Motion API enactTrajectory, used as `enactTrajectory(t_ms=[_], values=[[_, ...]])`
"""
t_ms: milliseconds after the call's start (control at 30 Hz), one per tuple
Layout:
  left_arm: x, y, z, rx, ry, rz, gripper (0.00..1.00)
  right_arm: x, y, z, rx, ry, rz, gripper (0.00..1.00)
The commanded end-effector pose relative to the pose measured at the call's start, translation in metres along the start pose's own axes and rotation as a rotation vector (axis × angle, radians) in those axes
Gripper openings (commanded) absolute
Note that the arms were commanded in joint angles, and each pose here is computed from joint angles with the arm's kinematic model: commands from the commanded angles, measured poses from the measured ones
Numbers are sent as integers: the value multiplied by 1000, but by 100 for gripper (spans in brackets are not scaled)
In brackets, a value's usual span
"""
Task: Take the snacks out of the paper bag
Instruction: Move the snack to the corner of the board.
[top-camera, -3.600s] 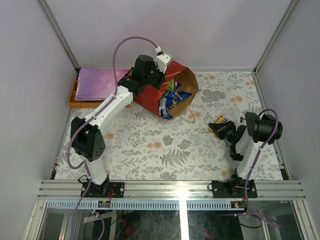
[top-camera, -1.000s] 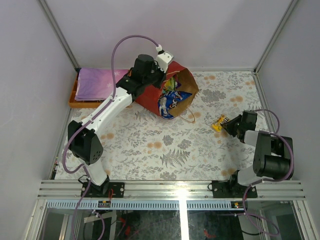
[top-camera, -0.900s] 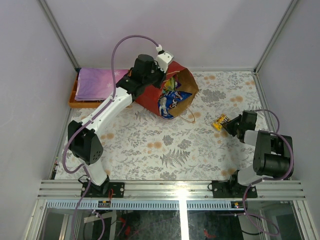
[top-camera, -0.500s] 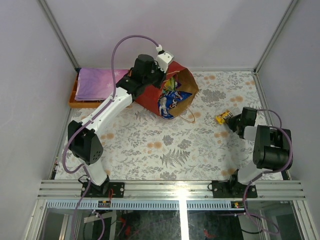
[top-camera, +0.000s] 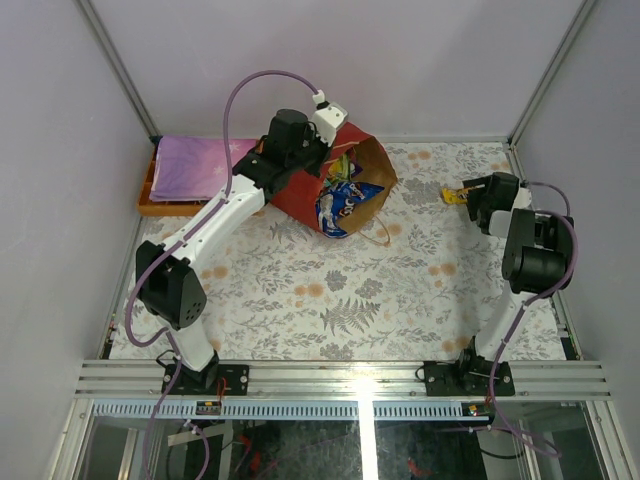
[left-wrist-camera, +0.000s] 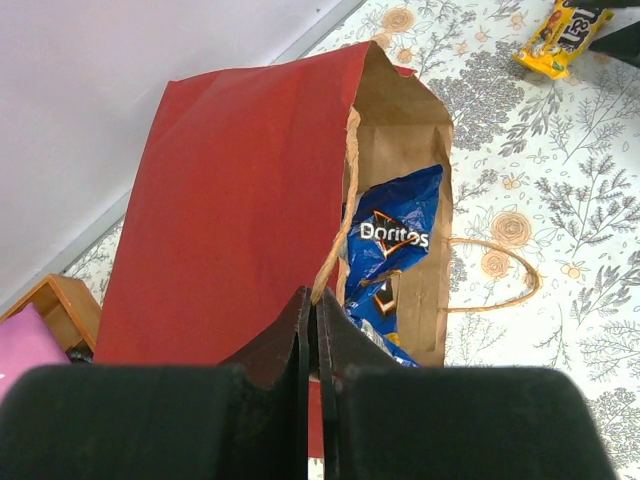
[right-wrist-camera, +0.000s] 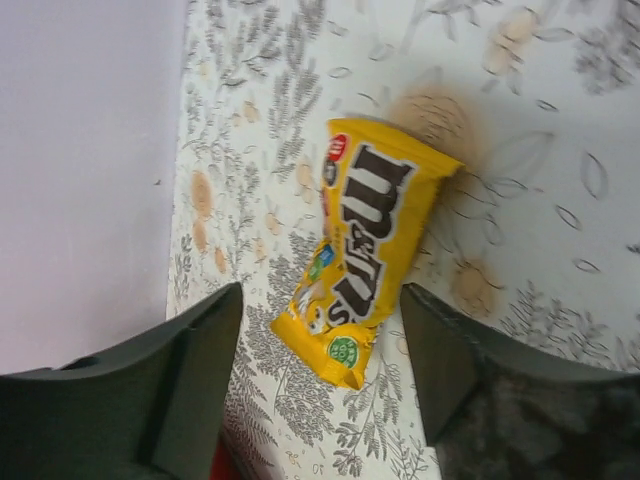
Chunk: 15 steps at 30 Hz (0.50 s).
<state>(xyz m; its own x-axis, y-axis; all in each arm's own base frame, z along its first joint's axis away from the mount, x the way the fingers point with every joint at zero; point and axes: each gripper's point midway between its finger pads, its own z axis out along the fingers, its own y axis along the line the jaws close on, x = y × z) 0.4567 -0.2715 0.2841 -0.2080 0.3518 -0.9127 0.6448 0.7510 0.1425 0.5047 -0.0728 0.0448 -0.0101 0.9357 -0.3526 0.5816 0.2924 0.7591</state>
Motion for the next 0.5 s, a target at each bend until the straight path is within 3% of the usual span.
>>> enactTrajectory(t_ms=[0,233,367,467], values=[[-5,8,-1,-45,-14,31,0,-23,51,-7,-133,-48,-43,77],[-3,10,3,-52,-8,37,0,-37,67,-32,-58,-36,-425,79],[-5,8,5,-36,-14,37,0,-25,54,-23,71,34,-778,82],[-7,6,6,-24,-19,36,0,-10,41,-6,105,119,-932,83]])
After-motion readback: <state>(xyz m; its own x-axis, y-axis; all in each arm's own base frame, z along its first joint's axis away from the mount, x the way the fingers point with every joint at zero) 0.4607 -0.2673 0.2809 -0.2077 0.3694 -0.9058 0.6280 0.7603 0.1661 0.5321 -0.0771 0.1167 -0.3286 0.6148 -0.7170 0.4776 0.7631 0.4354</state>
